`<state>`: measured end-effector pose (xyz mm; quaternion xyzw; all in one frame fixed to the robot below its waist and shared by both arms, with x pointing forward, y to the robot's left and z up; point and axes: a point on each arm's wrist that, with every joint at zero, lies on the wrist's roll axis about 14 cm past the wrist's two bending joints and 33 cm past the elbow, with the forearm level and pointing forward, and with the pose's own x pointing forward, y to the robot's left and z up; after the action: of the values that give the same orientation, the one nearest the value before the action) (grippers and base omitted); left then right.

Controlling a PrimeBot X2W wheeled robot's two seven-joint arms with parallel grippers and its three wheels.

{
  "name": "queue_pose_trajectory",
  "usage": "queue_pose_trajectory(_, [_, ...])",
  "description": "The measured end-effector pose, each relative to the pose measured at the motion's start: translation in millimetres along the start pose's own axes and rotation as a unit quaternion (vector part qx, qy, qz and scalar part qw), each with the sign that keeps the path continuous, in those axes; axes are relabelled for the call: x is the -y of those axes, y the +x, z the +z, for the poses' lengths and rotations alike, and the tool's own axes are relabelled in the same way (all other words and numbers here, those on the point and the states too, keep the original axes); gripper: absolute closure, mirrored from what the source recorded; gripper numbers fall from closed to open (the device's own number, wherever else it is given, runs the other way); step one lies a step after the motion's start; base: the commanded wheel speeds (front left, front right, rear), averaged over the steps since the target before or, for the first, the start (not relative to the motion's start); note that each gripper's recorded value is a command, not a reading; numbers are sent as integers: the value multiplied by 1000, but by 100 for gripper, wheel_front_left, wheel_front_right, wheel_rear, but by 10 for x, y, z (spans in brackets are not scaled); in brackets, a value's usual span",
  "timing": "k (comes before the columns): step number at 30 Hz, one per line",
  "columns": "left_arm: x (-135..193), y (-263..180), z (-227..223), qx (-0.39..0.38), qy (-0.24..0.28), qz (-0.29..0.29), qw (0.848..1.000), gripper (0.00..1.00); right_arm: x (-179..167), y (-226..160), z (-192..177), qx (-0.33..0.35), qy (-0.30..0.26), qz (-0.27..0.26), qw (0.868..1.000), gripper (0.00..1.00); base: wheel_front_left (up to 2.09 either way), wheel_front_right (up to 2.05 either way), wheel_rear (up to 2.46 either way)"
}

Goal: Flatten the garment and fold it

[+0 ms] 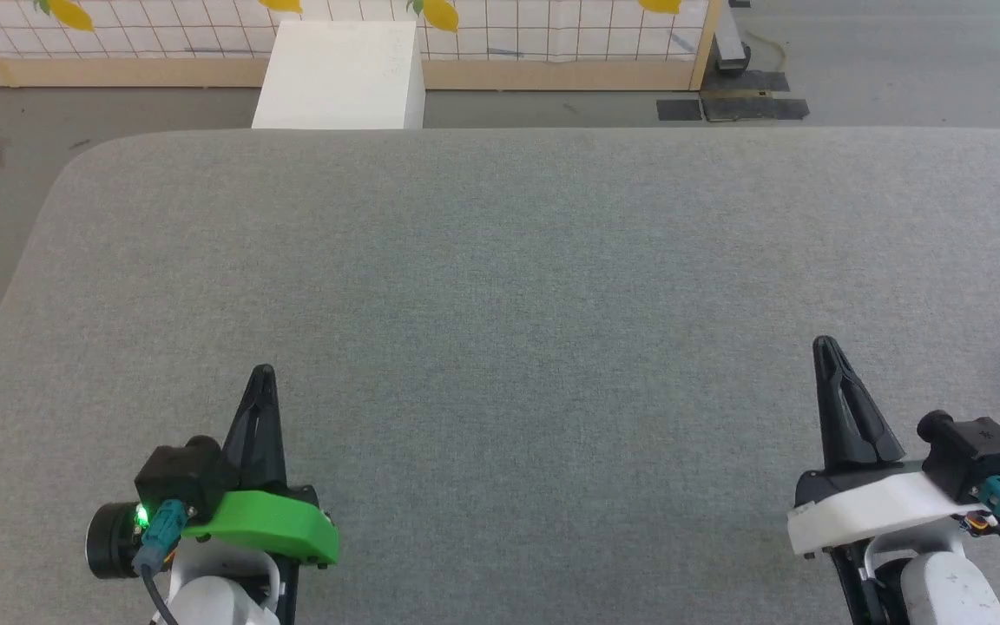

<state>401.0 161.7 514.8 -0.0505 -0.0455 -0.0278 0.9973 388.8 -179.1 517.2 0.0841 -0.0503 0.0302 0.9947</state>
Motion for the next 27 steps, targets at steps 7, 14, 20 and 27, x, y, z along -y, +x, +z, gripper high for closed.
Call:
queue_pose_trajectory(7, [-2, -5, 23, -1, 4, 0, 1000, 100, -22, 6, 23, -1, -6, 4, 1000, 100, 0, 0, 0])
queue_pose_trajectory(14, [-4, -14, 43, -3, 7, 0, 1000, 100, -43, 7, 41, -3, -13, 8, 1000, 100, 0, 0, 0])
queue_pose_trajectory(20, [-8, -19, 62, -4, 10, 1, 1000, 100, -57, 3, 45, -7, -18, 11, 1000, 100, 0, 0, 0])
queue_pose_trajectory(27, [-10, -33, 86, -4, 20, 1, 1000, 100, -69, -21, 36, -12, -24, 13, 1000, 100, 0, 0, 0])
